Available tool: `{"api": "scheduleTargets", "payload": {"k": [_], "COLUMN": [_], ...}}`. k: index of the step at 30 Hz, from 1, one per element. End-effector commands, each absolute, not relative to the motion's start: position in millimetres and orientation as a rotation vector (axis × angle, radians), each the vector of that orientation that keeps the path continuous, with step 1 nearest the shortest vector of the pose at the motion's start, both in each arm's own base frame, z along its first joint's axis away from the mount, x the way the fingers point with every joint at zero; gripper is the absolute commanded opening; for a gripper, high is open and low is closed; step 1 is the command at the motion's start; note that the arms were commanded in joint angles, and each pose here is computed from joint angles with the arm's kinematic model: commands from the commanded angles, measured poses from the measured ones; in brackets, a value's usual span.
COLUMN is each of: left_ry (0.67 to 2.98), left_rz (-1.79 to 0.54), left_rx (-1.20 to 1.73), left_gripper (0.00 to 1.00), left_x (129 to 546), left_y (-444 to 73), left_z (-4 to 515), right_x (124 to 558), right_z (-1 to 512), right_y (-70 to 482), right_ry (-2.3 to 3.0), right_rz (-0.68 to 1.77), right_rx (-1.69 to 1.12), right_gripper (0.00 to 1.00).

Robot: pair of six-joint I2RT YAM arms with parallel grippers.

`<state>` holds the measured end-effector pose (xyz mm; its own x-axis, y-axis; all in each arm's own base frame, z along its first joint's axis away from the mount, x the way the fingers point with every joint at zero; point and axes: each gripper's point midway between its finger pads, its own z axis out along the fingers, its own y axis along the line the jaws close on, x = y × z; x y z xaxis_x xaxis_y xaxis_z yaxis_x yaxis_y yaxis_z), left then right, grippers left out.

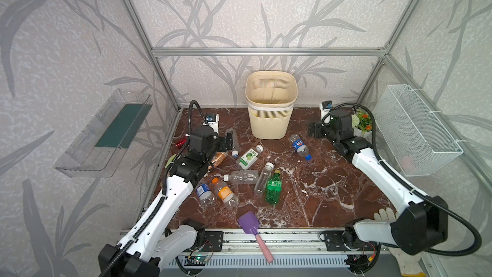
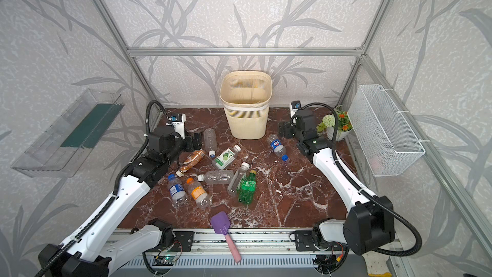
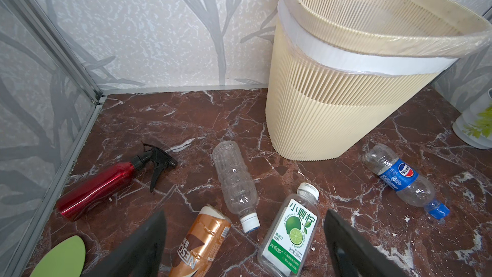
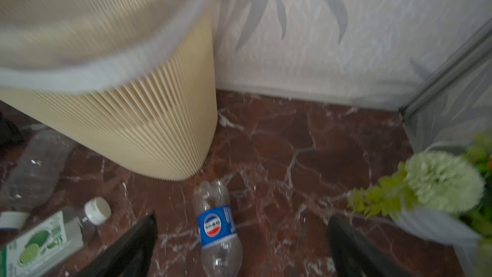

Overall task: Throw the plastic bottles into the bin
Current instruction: 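Lower the right gripper onto the blue Pepsi bottle and grasp it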

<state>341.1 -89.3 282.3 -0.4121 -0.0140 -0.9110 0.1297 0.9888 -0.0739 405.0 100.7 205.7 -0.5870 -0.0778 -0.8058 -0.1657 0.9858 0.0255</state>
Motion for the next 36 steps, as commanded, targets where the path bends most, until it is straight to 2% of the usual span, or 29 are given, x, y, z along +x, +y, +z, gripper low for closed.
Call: {"api": "scheduleTargets", "payload": {"k": [1, 4, 15, 23, 30, 36], "left_ry": [2.009, 2.032, 2.072, 2.072, 2.066, 2.067], "left_rz": [-0.179, -0.17, -0.18, -0.168, -0.161, -0.166], "left_rx": [0.131, 0.132, 0.173, 0.17, 0.155, 0.161], "left_gripper": [0.91, 0.91, 0.91, 0.91, 0.91, 0.91], "left_x": [342.4, 344.8, 347.1, 347.0, 346.3, 346.1], "left_y": [-96.2, -96.5, -102.7, -101.0, -98.7, -99.5], "left_z": [278.7, 271.3, 262.6, 263.9, 266.2, 266.5], "right_x": [388.5, 393.2, 442.8, 457.5, 456.0, 451.7], "right_z": [169.0, 139.2, 94.9, 71.6, 59.8, 54.0], "right_y": [113.1, 113.7, 136.4, 136.2, 139.4, 137.7], "right_ry": [2.341, 2.417, 2.501, 2.565, 2.595, 2.63], "right_rz": [0.21, 0.183, 0.203, 0.159, 0.177, 0.162], "right_rx": [-0.221, -0.248, -0.411, -0.436, -0.445, -0.453], "right_gripper": [0.99, 0.99, 0.97, 0.9, 0.77, 0.73]}}
